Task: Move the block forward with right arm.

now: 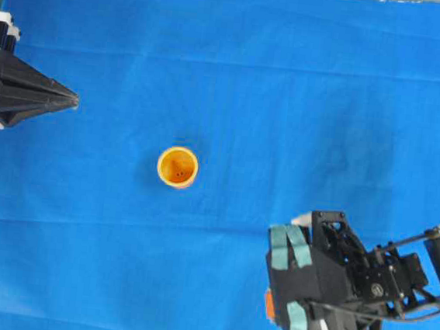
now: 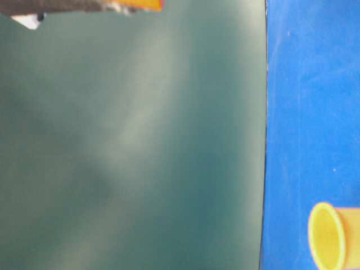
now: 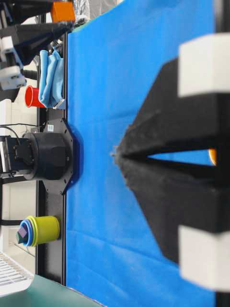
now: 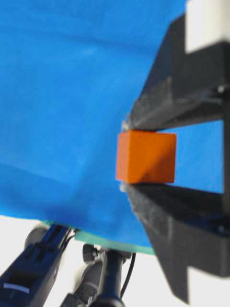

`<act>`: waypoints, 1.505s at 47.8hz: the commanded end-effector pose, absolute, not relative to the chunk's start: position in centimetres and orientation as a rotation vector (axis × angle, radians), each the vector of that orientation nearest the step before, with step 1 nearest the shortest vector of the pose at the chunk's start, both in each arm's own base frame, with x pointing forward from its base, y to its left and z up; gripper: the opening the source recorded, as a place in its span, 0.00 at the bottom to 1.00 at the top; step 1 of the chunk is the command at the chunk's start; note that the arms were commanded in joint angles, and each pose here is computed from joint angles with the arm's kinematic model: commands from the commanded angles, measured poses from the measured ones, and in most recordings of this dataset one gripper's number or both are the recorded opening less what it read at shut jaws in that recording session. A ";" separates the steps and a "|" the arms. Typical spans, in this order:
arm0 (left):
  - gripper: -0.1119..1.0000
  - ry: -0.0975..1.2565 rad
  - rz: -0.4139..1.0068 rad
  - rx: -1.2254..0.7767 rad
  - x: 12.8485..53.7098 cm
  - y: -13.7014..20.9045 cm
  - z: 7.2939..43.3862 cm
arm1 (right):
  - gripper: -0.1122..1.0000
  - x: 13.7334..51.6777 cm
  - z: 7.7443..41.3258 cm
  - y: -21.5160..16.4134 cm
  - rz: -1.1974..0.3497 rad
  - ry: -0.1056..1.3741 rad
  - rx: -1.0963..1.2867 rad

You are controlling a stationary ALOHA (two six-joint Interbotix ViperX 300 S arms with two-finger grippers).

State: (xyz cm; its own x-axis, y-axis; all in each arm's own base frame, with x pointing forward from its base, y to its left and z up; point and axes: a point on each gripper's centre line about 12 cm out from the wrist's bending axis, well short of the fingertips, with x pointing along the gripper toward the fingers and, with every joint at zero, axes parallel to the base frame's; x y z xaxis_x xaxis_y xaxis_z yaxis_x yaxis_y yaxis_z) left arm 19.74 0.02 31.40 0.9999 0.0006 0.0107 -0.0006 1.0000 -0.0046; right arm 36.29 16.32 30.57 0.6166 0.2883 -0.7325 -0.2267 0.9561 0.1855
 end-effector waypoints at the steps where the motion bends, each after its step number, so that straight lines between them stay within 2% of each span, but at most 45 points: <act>1: 0.11 -0.049 0.000 -0.006 19.9 0.0 32.8 | 0.47 36.2 32.8 17.1 0.330 0.776 0.095; 16: 0.11 -0.044 0.001 0.014 19.9 0.0 32.8 | 0.47 36.6 34.3 18.4 0.373 0.660 0.119; 46: 0.11 -0.035 0.000 0.006 20.0 0.0 32.5 | 0.47 35.2 35.1 21.7 0.408 0.655 0.288; 72: 0.11 -0.041 0.000 0.000 20.0 0.0 32.6 | 0.47 36.7 35.5 22.7 0.418 0.626 0.297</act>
State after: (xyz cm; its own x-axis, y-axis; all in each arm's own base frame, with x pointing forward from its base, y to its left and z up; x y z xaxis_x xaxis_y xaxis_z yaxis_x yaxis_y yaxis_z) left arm 19.76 -0.01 31.29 1.0000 -0.0011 0.0061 0.0011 1.0000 0.0000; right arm 36.72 22.53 33.69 0.7112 0.4453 -0.5439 -0.2691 0.8873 0.3745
